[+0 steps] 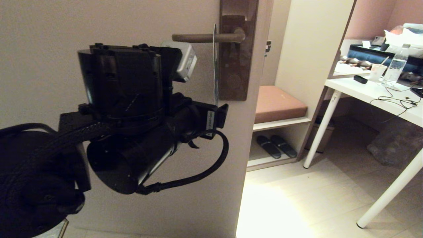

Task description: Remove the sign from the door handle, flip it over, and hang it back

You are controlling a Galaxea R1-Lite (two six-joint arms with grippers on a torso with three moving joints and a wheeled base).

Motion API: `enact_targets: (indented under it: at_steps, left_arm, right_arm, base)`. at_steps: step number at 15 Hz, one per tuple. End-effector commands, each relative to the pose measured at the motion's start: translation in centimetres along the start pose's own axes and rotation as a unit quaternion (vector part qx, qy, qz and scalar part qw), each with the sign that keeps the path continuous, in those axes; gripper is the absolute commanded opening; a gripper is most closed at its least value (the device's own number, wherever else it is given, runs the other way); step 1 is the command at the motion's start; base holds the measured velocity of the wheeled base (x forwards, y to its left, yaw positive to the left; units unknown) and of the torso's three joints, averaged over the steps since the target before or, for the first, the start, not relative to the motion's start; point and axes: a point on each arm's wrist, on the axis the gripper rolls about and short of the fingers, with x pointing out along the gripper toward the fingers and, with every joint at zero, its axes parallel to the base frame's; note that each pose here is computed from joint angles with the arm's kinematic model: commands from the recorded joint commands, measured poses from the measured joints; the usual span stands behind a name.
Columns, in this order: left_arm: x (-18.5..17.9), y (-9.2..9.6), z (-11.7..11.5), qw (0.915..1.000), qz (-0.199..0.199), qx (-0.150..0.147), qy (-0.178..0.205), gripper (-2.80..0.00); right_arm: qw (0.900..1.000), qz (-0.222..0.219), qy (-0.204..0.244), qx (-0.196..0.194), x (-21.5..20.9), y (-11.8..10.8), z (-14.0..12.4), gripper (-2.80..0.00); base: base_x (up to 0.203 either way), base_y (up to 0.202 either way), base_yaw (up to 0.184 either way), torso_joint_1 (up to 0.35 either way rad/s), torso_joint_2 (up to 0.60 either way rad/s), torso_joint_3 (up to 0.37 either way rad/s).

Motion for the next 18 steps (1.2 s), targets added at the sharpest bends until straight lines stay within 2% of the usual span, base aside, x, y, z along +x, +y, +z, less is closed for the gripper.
enact_targets:
  at_steps: [1,4,5,11,18]
  left_arm:
    - [-2.0,1.4,0.4,0.9999,0.003,-0.007,-0.01,0.0]
    - [-3.1,2.3,0.1,0.9999,0.008,-0.005,-0.009,0.0]
    - [-3.2,2.5,0.2,0.9999,0.01,-0.006,-0.011,-2.8]
    - [-2.8,3.9,0.4,0.9992,0.037,-0.01,-0.013,-2.8]
    - [-1.2,8.0,-1.1,0.9924,0.122,-0.001,0.014,-2.8]
  right_arm:
    - [1.0,0.0,0.0,0.0,0.0,0.0,0.0,-2.8]
    - [1.0,0.0,0.001,0.0,0.0,0.0,0.0,-2.8]
    - [1.0,0.0,0.001,0.0,0.0,0.0,0.0,-2.8]
    - [1.0,0.0,0.001,0.0,0.0,0.0,0.0,-2.8]
    - [1.0,0.0,0.0,0.0,0.0,0.0,0.0,-2.8]
  base:
    - [0.0,0.0,0.0,0.0,0.0,0.0]
    - [0.0,0.0,0.0,0.0,0.0,0.0]
    - [0.0,0.0,0.0,0.0,0.0,0.0]
    - [0.0,0.0,0.0,0.0,0.0,0.0]
    - [0.0,0.0,0.0,0.0,0.0,0.0]
